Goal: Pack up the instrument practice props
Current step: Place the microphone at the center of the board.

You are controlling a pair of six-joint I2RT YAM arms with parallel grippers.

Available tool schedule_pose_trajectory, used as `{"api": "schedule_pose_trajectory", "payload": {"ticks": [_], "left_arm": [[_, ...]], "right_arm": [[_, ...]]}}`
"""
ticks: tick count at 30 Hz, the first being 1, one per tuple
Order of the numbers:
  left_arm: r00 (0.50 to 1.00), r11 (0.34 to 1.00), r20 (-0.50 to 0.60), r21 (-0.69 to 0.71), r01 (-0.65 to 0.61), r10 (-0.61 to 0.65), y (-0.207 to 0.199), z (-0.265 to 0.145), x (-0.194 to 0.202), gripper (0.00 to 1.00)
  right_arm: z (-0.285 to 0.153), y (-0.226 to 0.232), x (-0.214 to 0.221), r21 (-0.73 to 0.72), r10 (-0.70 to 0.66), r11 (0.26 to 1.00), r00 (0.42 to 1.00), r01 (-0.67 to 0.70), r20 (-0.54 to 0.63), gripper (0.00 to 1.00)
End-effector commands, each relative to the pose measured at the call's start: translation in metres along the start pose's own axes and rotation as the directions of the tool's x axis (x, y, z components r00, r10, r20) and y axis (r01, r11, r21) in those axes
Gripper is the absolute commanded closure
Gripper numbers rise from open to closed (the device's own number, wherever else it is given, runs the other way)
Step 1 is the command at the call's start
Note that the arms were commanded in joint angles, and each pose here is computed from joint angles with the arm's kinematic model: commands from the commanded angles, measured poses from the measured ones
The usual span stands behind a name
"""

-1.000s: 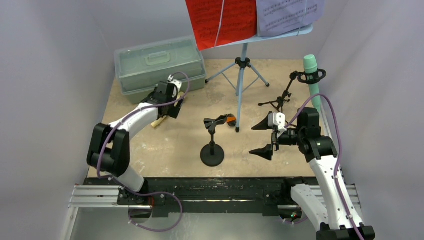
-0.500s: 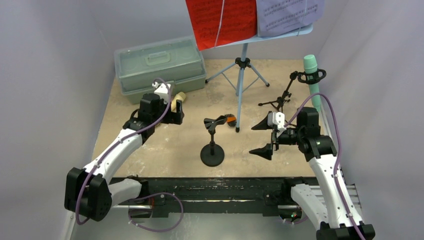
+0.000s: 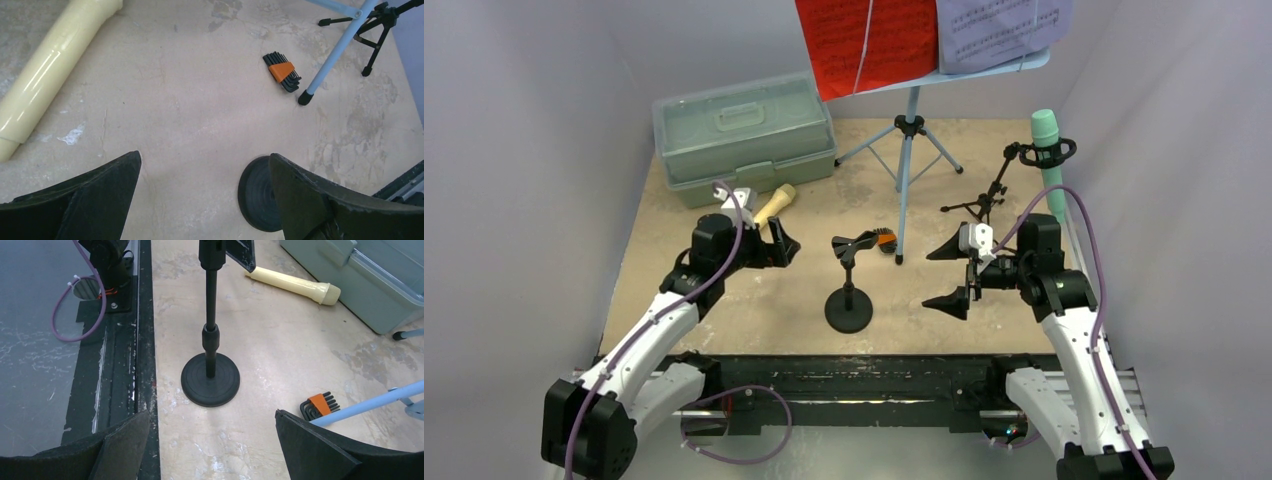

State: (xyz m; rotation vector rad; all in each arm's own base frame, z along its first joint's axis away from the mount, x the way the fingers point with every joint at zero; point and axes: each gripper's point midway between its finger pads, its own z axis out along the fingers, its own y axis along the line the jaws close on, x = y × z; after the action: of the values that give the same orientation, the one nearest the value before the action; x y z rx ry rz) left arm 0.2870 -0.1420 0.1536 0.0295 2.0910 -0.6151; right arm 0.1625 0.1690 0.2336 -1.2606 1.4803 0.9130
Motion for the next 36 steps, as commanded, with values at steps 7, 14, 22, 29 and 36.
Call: {"api": "schedule_pose_trajectory", "payload": {"ticks": [7, 14, 22, 29, 36], "left_arm": [[0.996, 0.988, 0.007, 0.13, 0.083, -0.085, -0.022, -0.011, 0.01, 0.02], [0.99, 0.979, -0.04, 0.151, 0.137, -0.133, -0.022, -0.01, 0.035, 0.02], [0.994, 0.982, -0.051, 0.16, 0.103, -0.096, -0.033, -0.013, 0.044, 0.02], [0.996, 0.98, -0.072, 0.183, 0.073, -0.06, -0.047, -0.019, 0.055, 0.02], [0.994, 0.961, -0.074, 0.26, 0.097, -0.08, -0.06, -0.032, 0.065, 0.02]], "right_arm": [[0.0, -0.001, -0.001, -0.003, 0.003, 1.0, 1.0, -0.003, 0.005, 0.01], [0.0, -0.001, 0.0, -0.002, -0.002, 1.0, 1.0, 0.002, 0.003, 0.01], [0.0, -0.002, 0.0, -0.002, 0.002, 1.0, 1.0, -0.002, 0.003, 0.01], [0.0, -0.002, 0.0, -0.002, 0.002, 1.0, 1.0, -0.002, 0.003, 0.01], [-0.001, -0.002, 0.0, -0.001, 0.003, 1.0, 1.0, -0.003, 0.003, 0.01]]}}
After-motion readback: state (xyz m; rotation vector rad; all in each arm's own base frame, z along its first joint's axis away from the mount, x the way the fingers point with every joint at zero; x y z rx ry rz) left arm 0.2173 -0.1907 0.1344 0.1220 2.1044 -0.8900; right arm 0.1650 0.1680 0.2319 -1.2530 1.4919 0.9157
